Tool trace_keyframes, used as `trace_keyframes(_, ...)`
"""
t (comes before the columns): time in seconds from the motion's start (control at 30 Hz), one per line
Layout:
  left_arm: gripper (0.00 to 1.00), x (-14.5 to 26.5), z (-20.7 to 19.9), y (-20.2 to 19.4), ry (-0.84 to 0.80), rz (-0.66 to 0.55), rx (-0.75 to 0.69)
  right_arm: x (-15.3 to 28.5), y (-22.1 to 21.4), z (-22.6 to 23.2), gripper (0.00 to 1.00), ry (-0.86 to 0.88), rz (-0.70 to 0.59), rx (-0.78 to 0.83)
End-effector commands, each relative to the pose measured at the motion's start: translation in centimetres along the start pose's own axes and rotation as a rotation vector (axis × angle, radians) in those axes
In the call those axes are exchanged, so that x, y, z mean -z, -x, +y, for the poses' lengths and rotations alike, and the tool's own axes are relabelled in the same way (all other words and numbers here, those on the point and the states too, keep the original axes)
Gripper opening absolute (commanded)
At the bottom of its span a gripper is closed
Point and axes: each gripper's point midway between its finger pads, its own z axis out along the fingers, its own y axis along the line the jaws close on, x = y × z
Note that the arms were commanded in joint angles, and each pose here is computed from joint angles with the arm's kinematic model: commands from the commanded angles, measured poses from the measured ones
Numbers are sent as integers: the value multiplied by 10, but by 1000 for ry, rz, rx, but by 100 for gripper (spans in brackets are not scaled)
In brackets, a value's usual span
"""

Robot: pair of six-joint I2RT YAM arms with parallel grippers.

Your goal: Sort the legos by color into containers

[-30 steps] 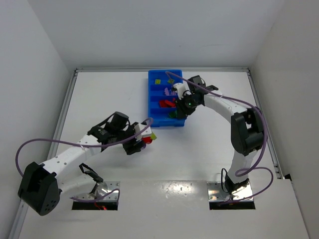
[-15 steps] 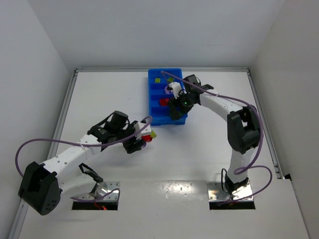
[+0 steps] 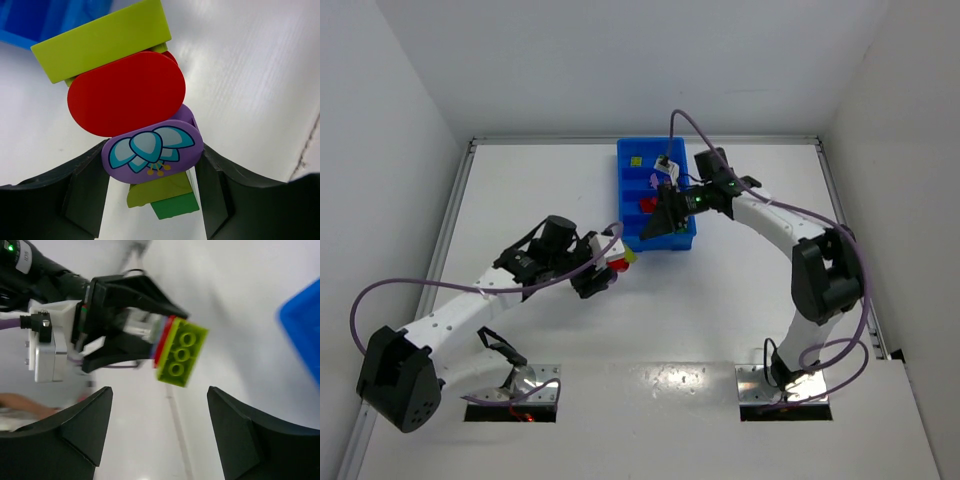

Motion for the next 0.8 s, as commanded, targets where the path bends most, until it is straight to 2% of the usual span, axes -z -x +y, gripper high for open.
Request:
trace_keyframes(0.0, 30, 14, 24, 49, 105, -135, -31, -5, -2, 35, 77, 228, 26, -194)
trace_keyframes(0.03, 30, 15, 23, 54, 108, -140, -41, -8, -2, 30, 77, 227, 34, -254)
trace_keyframes(0.17, 30, 17, 22, 63, 107, -159, -44, -14, 3, 24, 77, 251, 35, -312)
trace_keyframes(0.33, 30, 19, 26, 72, 115, -176, -51, -19, 14, 23, 77, 260, 34, -292)
trace_keyframes(0.57, 30, 18, 23, 80, 104, -186, -65, -24, 23, 24, 60, 262, 26, -262)
trace_keyframes(0.7, 30, 12, 20, 77, 89, -171, -64, -31, 22, 30, 54, 285, 43, -236)
trace_keyframes(0.77, 30, 12, 20, 77, 89, -171, -64, -33, 20, 35, 54, 298, 56, -233)
